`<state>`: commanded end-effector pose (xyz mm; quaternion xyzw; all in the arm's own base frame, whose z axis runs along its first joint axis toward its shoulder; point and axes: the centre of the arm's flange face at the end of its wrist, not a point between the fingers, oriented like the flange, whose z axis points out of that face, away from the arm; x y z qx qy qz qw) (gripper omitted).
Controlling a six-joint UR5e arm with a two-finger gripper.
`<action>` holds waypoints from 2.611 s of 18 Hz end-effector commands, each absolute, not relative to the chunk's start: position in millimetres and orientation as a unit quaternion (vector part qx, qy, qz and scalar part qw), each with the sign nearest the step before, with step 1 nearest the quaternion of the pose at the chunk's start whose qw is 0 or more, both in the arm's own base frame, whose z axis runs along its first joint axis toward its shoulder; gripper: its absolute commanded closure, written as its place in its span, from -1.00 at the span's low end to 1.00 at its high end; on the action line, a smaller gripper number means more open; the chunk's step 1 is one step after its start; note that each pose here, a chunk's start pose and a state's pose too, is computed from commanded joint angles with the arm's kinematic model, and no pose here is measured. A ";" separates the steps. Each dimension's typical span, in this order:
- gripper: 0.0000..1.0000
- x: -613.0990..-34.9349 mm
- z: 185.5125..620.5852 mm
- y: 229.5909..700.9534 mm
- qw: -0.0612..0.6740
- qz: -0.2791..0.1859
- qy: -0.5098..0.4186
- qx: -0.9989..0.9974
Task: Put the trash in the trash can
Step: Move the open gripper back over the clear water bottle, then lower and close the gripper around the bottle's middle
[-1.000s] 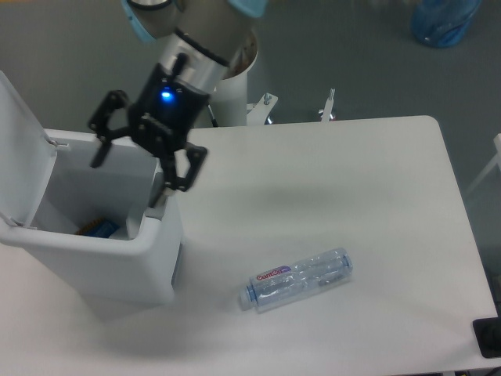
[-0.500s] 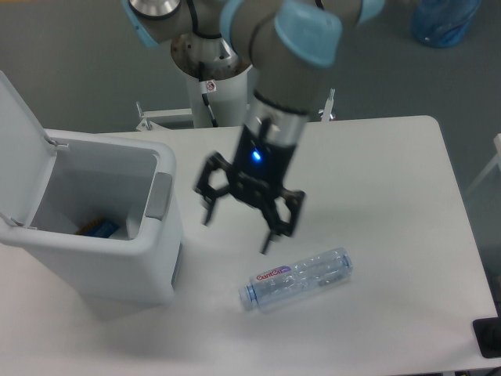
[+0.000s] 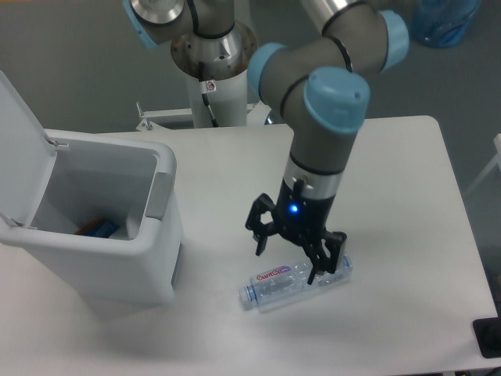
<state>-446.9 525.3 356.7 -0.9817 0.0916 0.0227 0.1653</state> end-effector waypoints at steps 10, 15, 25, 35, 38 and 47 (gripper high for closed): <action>-1.00 -422.9 274.1 549.7 0.094 -0.004 0.138 -0.986; -1.00 -400.9 239.1 561.5 0.041 -0.004 0.179 -0.983; -1.00 -408.4 208.3 568.0 0.032 0.007 0.231 -0.972; -0.10 -391.9 187.2 577.3 -0.021 0.017 0.244 -0.970; 0.53 -391.5 194.2 581.0 -0.014 0.021 0.229 -0.973; 0.82 -418.5 278.3 586.6 0.060 0.062 0.213 -0.973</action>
